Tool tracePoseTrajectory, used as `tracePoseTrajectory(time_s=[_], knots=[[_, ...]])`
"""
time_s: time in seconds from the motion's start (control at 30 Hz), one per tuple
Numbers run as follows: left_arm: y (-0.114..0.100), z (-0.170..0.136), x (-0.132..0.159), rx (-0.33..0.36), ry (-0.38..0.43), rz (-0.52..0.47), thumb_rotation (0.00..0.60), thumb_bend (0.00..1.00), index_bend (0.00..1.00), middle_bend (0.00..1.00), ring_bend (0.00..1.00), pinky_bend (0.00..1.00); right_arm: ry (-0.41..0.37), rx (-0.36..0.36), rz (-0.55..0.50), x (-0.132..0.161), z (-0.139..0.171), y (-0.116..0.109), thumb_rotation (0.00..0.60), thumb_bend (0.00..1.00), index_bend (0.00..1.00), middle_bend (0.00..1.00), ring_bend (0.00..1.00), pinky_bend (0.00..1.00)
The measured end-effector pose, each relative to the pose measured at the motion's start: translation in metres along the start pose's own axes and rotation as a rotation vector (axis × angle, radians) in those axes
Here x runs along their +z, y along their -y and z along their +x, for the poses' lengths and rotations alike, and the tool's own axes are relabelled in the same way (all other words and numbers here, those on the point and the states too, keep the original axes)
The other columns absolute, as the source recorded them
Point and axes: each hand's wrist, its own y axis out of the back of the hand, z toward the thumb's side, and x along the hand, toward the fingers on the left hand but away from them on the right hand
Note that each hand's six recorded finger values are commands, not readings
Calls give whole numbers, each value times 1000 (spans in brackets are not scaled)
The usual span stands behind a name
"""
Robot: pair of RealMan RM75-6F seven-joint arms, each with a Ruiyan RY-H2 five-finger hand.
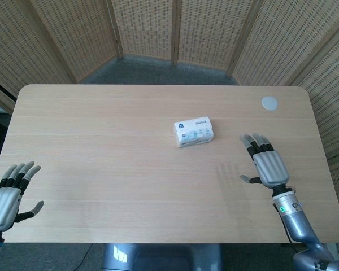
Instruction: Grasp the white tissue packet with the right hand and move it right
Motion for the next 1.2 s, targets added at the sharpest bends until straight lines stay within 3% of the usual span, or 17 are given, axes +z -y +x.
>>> tracePoseTrajectory(time_s=[0.27, 0.4, 0.87, 1.2], knots=[[1, -2, -3, -4, -14, 3, 600, 319, 124, 0, 0, 0, -140, 82, -39, 48, -58, 20, 492, 385, 0, 0, 0, 0], [3, -5, -10, -7, -37, 0, 600, 320, 124, 0, 0, 0, -172, 103, -55, 62, -86, 29, 488, 476, 0, 0, 0, 0], [5, -5, -17, -15, -65, 0, 600, 318, 124, 0, 0, 0, -147, 208, -99, 71, -156, 69, 483, 562, 0, 0, 0, 0], [5, -7, -23, -13, -86, -1, 600, 318, 124, 0, 0, 0, -120, 286, -61, 70, -175, 100, 481, 563, 0, 33, 0, 0]])
